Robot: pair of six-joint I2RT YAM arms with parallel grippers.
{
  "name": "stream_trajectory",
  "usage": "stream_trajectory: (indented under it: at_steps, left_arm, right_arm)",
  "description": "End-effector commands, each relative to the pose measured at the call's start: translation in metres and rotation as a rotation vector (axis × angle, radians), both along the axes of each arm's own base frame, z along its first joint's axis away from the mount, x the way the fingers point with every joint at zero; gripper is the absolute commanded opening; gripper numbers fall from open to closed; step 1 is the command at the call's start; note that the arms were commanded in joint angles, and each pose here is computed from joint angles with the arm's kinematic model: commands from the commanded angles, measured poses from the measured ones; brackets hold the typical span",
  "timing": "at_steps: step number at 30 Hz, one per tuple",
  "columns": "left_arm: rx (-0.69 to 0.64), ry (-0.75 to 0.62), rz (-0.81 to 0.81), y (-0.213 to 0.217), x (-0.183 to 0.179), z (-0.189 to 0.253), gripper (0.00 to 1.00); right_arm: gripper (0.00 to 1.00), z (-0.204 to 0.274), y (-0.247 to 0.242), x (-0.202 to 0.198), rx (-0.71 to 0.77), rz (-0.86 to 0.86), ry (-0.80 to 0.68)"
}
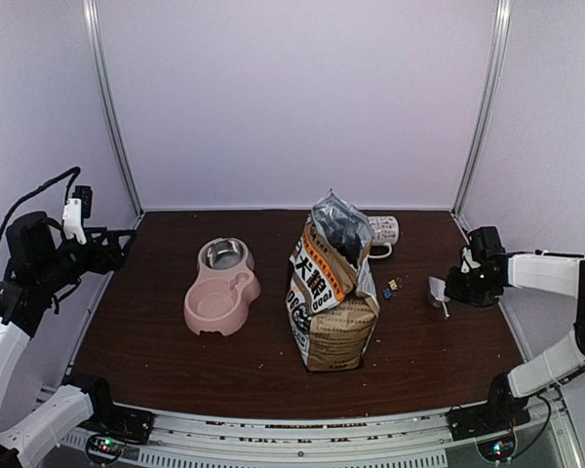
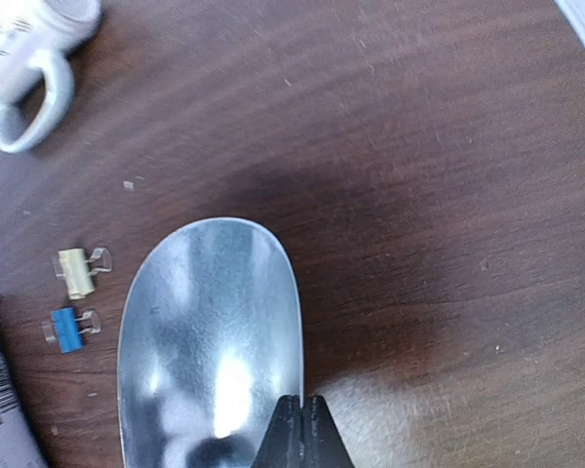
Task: Serve the pet food
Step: Pick up the spatula from the corner of the board, then pass from the right arm to the left
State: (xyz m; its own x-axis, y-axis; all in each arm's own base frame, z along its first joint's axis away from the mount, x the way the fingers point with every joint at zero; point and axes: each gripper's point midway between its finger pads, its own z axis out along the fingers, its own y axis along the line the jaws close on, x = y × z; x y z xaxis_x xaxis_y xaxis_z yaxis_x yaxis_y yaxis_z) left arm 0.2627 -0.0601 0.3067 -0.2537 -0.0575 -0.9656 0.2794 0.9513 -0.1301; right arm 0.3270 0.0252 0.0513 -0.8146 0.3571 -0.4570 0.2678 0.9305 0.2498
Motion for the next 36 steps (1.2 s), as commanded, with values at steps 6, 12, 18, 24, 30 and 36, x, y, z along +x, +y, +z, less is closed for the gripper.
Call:
stream_trajectory:
  at_steps: [6,12,18,24,30,36]
  left_arm:
    - [-0.212,-0.087,-0.078,-0.028,-0.006,0.032,0.87]
    - [-0.298,-0.105,-0.218,-0.086,-0.016,0.071,0.85]
    - [-0.316,-0.073,-0.374,-0.168,-0.018,0.09,0.84]
    - [-0.329,-0.047,-0.512,-0.234,-0.031,0.105,0.84]
    - [-0.409,-0.013,-0.601,-0.265,-0.043,0.115,0.84]
    - [-0.56,0.049,-0.69,-0.287,-0.05,0.13,0.85]
  right_arm:
    - [0.0,0.055,0.012,-0.017,0.087,0.022,-0.135]
    - [0.0,0.117,0.035,-0.028,0.16,0.026,-0.294]
    - [0.0,0.219,0.073,-0.042,0.207,0.065,-0.543]
    - [0.0,0.286,0.119,-0.046,0.246,0.132,-0.687]
    - [0.0,0.332,0.175,-0.034,0.228,0.212,-0.797]
    - [0.0,0.369,0.232,-0.019,0.172,0.28,-0.863]
